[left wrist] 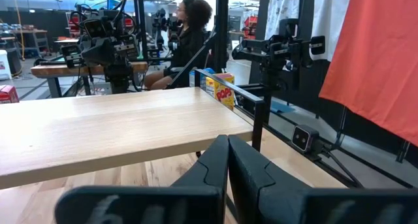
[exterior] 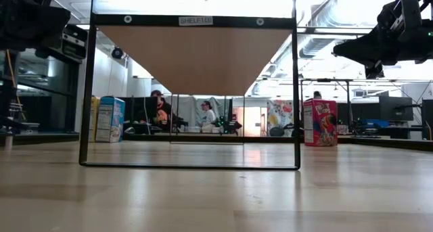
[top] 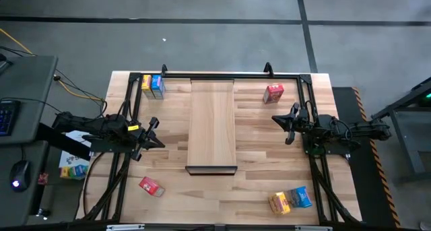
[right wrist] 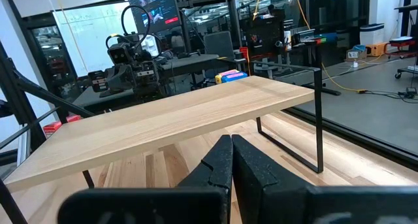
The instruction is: Stack cereal on shelf
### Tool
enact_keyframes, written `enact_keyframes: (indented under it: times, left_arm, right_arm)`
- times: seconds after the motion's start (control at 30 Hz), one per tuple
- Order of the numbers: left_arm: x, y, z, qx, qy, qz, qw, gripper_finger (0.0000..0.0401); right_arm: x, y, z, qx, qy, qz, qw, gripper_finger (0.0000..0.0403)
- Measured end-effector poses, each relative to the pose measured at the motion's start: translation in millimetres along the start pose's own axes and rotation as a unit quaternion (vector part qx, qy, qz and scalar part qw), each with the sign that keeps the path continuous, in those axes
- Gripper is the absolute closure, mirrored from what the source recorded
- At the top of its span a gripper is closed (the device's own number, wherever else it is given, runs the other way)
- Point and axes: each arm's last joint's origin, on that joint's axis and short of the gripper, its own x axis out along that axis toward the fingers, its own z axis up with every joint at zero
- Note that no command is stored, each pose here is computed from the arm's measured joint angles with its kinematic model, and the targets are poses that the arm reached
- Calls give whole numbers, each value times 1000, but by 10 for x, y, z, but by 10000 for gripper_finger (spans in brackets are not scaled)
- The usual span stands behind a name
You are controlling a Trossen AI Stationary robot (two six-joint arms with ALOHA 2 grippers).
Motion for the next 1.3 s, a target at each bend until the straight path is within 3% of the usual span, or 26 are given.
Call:
enact_keyframes:
  times: [1.0,1.17,1.3]
  left_arm:
    - [0,0,0,0,0,0,1000,398]
    - [0,0,0,0,0,0,1000,398]
    - [0,0,0,0,0,0,1000,398]
  right_arm:
    - [0,1,1,1,-1,0,1000,403]
    - [0,0,28,92,-15,-3,996,403]
    - [-15,-20,168,138,-95,-48,985,403]
